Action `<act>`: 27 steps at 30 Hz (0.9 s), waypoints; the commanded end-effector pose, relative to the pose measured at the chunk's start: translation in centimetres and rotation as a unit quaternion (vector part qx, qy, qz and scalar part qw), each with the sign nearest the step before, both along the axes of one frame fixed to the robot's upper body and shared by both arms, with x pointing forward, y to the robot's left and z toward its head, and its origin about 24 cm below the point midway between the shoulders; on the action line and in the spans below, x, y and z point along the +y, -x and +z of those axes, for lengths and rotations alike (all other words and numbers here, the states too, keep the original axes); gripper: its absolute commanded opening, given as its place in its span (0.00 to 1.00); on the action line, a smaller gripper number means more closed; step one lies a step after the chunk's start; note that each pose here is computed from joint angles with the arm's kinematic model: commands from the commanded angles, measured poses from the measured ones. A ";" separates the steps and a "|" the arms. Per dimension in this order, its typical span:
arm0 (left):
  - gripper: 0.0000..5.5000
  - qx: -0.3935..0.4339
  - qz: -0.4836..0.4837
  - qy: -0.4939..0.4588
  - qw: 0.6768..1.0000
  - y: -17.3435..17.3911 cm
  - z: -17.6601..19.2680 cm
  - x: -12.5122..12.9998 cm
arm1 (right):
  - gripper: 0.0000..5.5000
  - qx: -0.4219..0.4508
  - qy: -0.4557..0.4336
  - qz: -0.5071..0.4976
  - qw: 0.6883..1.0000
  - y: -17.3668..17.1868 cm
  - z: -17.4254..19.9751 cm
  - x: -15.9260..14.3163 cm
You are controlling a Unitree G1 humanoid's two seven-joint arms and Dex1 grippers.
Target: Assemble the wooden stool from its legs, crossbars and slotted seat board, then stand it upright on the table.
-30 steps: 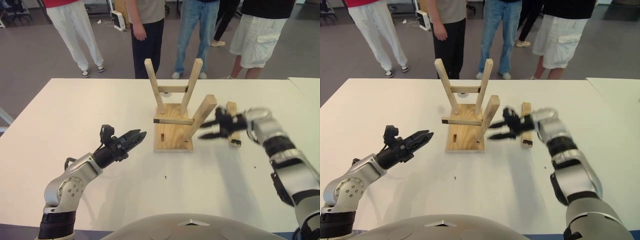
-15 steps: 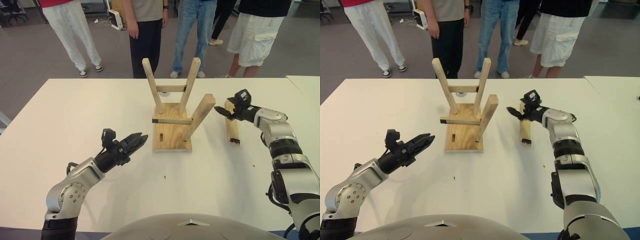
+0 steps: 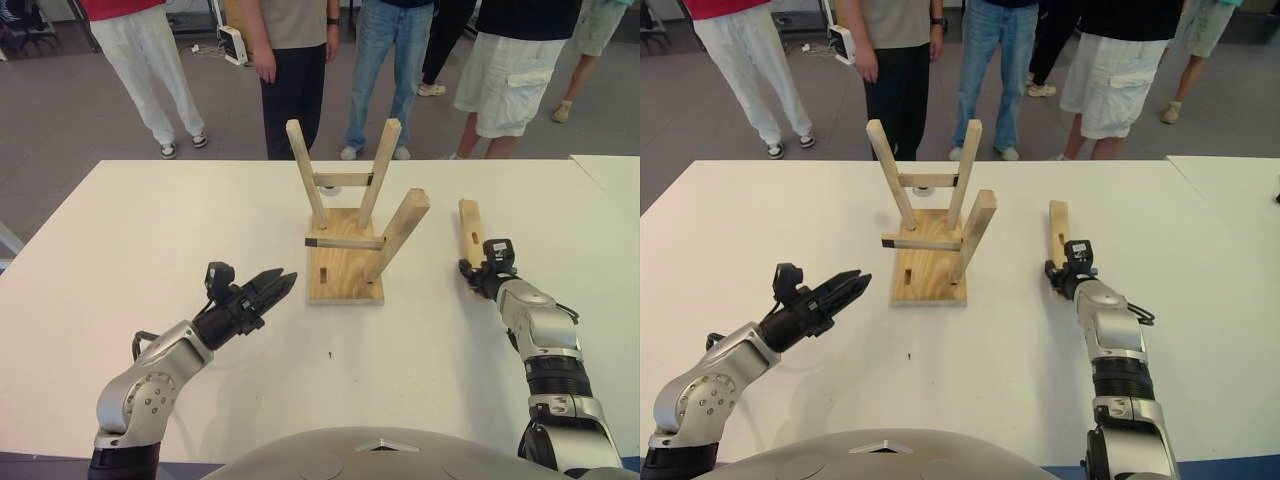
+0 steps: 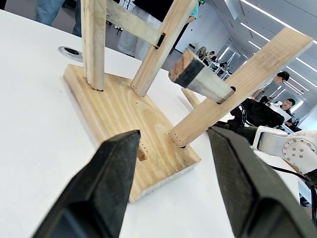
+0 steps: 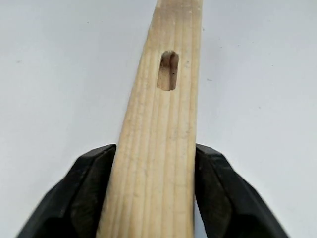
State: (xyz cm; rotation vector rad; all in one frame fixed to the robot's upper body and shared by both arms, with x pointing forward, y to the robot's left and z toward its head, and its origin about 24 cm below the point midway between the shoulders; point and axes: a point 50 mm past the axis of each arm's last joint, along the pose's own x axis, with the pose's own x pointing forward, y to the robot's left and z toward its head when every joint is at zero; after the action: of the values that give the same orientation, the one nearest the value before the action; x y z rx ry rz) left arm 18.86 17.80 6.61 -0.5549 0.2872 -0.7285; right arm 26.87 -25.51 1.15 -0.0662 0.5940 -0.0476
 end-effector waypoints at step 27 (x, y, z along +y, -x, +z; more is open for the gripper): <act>0.81 -0.293 -0.230 0.112 0.921 -6.9 23.2 -2.0 | 0.37 -0.226 -0.419 0.618 0.626 -0.8 25.3 12.3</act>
State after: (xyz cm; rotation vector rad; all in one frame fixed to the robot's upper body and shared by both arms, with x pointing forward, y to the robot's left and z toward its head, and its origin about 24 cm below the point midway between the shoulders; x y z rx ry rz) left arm 25.88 16.34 29.16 -0.4478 -0.2457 -1.3047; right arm 27.97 -13.38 26.37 0.4735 -0.1311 1.4999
